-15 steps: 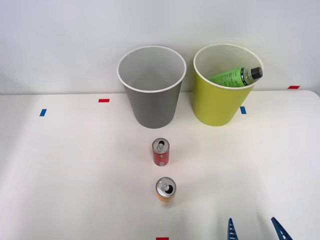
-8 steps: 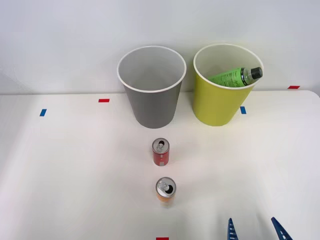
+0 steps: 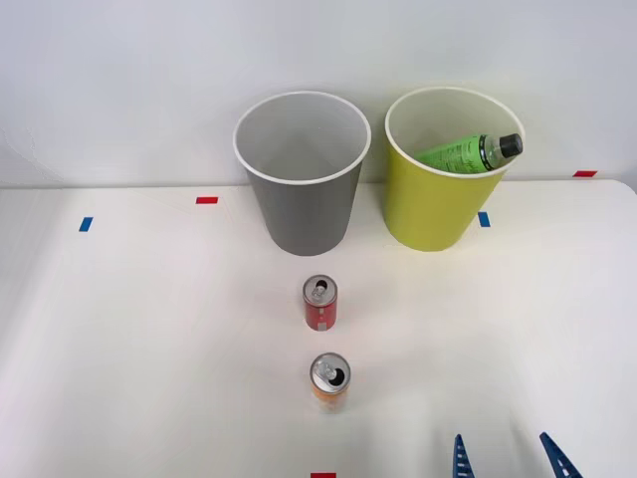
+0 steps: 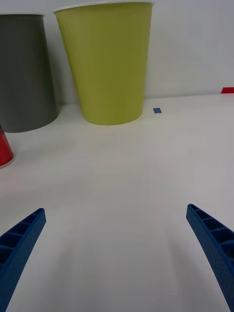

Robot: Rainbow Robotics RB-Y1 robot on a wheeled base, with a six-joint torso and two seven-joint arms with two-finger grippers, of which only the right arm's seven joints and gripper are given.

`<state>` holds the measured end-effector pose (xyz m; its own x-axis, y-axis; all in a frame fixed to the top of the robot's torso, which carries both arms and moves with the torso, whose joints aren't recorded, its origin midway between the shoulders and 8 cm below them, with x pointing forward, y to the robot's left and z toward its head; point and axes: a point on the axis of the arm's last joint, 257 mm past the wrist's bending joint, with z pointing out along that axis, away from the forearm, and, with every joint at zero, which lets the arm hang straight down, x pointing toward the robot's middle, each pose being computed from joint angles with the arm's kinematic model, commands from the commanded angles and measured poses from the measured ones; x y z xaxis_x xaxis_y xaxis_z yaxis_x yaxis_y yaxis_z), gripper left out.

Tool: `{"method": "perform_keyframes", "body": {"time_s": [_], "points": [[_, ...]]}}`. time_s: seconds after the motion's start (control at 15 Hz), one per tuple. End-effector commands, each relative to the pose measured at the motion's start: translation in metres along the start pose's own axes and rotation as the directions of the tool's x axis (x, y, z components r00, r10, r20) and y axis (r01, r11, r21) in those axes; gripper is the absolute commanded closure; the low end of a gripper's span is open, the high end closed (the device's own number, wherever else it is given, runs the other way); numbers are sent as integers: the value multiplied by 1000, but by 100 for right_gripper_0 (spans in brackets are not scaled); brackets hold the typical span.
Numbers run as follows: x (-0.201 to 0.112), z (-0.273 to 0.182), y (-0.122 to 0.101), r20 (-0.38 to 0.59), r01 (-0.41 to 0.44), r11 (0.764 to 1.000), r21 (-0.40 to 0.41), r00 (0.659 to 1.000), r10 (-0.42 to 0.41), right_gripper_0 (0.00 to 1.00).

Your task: Put cans in the gray bin, plastic bottles in the light green bin

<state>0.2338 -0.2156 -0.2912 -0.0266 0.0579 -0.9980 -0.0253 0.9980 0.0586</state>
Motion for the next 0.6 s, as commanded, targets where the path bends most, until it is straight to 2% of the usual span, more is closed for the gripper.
{"method": "perform_keyframes", "body": {"time_s": [0.07,0.6], "points": [[0,0,0,0,0,1000,0,1000,0,0],[0,0,0,0,0,1000,0,1000,0,0]]}}
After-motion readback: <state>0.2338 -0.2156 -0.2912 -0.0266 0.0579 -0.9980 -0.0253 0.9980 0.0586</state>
